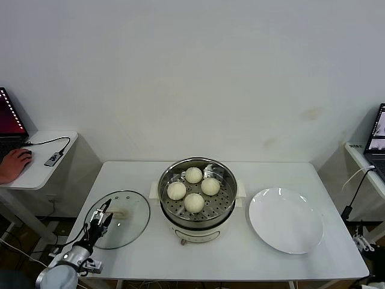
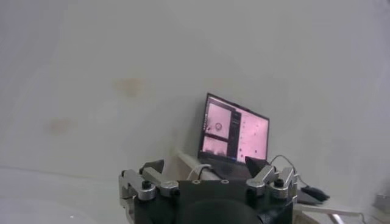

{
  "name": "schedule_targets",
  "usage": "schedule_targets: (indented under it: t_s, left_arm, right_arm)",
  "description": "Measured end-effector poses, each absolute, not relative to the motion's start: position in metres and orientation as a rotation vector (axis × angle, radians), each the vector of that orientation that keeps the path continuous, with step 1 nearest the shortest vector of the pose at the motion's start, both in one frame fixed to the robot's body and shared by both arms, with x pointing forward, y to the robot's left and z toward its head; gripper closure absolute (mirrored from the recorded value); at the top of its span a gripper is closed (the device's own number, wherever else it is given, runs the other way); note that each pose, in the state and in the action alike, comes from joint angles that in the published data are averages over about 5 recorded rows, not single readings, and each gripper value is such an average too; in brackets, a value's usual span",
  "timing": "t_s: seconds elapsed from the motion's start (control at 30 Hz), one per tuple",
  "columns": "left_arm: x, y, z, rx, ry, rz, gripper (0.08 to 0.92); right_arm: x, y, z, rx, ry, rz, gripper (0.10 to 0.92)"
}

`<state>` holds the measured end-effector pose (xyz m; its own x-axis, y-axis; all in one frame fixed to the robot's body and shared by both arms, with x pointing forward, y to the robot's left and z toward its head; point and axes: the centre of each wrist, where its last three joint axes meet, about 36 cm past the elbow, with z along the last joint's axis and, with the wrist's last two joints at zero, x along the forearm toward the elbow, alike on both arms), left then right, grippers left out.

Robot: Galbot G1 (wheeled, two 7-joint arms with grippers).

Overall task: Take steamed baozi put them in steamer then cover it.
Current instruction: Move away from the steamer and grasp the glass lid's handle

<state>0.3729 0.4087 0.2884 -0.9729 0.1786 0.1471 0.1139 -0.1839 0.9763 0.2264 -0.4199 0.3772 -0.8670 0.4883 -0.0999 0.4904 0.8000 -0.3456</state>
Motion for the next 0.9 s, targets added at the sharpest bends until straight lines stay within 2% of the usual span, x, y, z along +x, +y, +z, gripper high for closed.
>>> schedule_targets:
  t_s: [0.77,0.9]
  left_arm:
    - [0.412,0.410,0.276,0.355,1.974,2.386,0.177]
    - [0.415,0.409,0.276,0.351,1.983,2.378,0.235]
  right_arm:
    - [0.224,-0.419,0.367,0.822,2.986,-0.623,0.200]
    - [0.224,-0.418,0.364,0.818,2.992,-0.631,0.200]
